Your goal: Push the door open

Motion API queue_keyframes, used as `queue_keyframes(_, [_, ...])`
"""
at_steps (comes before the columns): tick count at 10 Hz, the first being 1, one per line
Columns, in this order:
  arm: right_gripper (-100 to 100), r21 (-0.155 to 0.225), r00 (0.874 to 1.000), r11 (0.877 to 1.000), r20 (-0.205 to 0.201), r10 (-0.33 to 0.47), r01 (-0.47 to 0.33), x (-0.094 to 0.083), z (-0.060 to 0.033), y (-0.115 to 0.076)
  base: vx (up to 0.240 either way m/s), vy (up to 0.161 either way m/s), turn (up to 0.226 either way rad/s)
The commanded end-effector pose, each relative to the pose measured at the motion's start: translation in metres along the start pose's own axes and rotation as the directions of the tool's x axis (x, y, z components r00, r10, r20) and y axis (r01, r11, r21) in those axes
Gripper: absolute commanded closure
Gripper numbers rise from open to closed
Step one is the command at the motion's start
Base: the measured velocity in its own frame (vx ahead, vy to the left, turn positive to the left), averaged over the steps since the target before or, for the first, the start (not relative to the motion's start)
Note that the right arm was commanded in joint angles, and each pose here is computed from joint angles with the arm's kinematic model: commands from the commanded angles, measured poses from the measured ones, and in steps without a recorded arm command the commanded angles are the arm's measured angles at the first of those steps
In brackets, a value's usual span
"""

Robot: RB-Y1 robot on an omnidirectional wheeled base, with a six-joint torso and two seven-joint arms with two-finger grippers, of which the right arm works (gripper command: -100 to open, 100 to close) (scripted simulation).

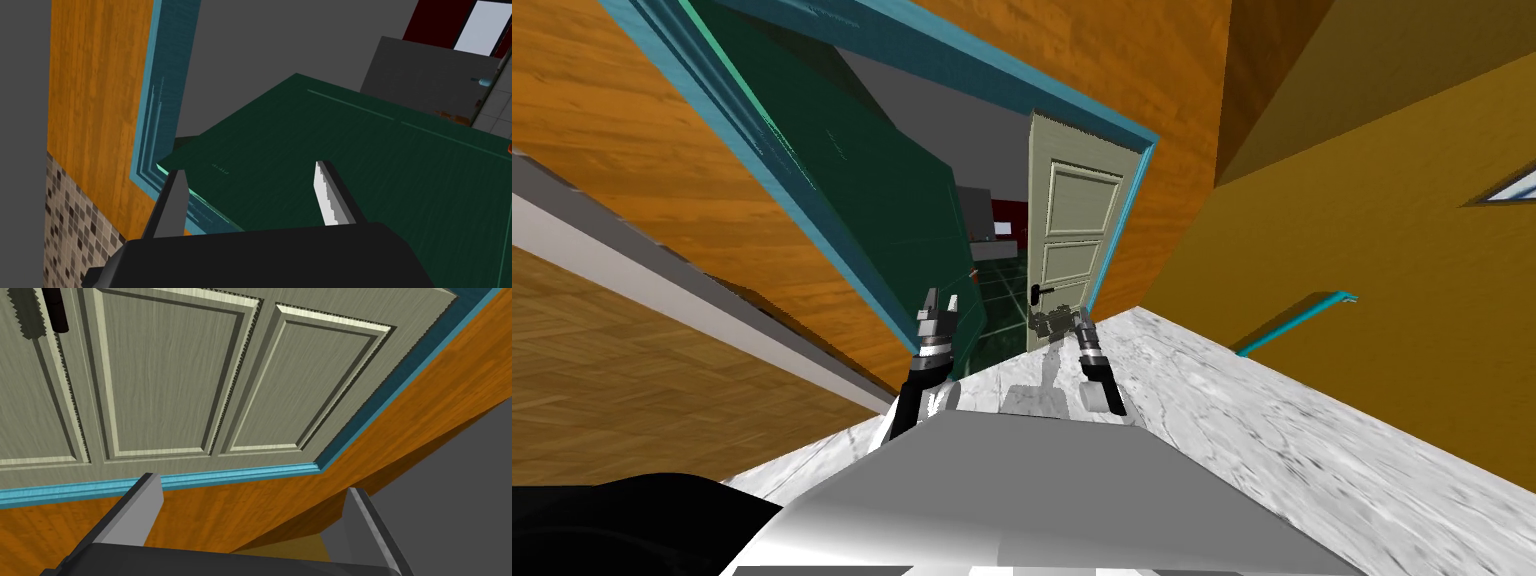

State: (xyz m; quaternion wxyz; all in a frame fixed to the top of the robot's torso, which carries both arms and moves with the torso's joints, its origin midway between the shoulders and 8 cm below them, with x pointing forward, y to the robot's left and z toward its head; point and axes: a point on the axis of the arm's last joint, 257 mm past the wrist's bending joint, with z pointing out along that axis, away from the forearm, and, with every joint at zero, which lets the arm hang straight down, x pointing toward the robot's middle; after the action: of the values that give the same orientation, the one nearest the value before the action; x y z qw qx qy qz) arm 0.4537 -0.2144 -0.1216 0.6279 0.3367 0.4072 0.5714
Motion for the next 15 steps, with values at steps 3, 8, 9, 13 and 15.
queue_keyframes(3, [-100, 0.072, 0.999, 0.997, -0.038, 0.033, -0.030, 0.021, 0.0093, -0.036, 0.083, -0.088, 0.078])
queue_keyframes(8, [-100, 0.168, 0.993, 0.984, -0.084, 0.079, -0.064, 0.050, 0.0176, -0.080, 0.083, -0.097, 0.084])
queue_keyframes(9, [-100, 0.186, 0.992, 0.980, -0.092, 0.088, -0.069, 0.056, 0.0191, -0.088, 0.092, -0.092, 0.075])
queue_keyframes(13, [-100, 0.240, 0.987, 0.967, -0.115, 0.114, -0.084, 0.075, 0.0219, -0.111, 0.057, -0.064, 0.061])
queue_keyframes(15, [-100, 0.274, 0.983, 0.957, -0.128, 0.131, -0.092, 0.087, 0.0233, -0.125, 0.081, -0.095, 0.071])
